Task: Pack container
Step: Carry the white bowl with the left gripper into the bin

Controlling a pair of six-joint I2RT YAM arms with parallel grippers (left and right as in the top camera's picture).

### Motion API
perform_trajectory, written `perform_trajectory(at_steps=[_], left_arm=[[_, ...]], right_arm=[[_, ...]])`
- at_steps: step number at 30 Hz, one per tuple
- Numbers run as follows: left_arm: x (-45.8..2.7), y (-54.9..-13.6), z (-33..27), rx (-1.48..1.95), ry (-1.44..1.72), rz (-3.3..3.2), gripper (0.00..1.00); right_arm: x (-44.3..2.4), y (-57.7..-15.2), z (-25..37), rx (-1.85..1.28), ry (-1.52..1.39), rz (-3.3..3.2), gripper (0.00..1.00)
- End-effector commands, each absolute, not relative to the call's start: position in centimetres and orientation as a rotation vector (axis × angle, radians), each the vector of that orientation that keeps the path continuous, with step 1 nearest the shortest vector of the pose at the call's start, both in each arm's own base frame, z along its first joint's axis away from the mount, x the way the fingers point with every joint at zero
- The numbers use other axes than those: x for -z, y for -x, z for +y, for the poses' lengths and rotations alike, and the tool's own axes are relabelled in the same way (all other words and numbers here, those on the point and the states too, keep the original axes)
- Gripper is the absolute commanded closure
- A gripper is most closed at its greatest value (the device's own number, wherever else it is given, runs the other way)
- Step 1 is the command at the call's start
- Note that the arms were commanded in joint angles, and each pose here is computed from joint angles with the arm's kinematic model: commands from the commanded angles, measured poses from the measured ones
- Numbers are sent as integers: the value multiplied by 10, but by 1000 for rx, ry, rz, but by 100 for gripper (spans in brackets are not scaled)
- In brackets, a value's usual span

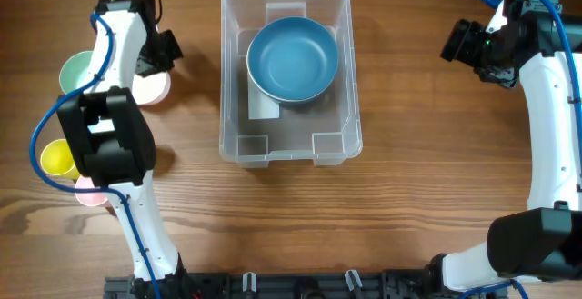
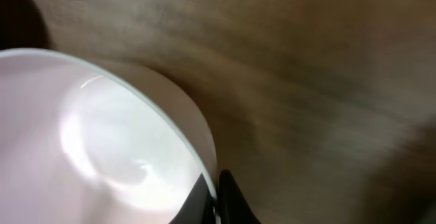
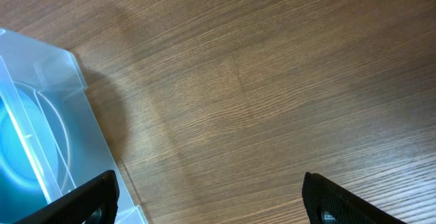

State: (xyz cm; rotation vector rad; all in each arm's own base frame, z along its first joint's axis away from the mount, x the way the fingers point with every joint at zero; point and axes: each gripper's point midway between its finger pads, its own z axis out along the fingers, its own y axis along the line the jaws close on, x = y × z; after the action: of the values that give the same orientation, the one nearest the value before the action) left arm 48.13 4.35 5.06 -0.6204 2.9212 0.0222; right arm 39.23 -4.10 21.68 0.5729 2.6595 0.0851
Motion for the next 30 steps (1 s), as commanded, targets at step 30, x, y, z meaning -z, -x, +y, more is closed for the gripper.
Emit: perform_trajectory(at_steps=[30], left_arm=[[-112, -300, -339, 210, -586, 3003, 96]], right_arm=[[-206, -385, -61, 12, -634, 2683, 13]])
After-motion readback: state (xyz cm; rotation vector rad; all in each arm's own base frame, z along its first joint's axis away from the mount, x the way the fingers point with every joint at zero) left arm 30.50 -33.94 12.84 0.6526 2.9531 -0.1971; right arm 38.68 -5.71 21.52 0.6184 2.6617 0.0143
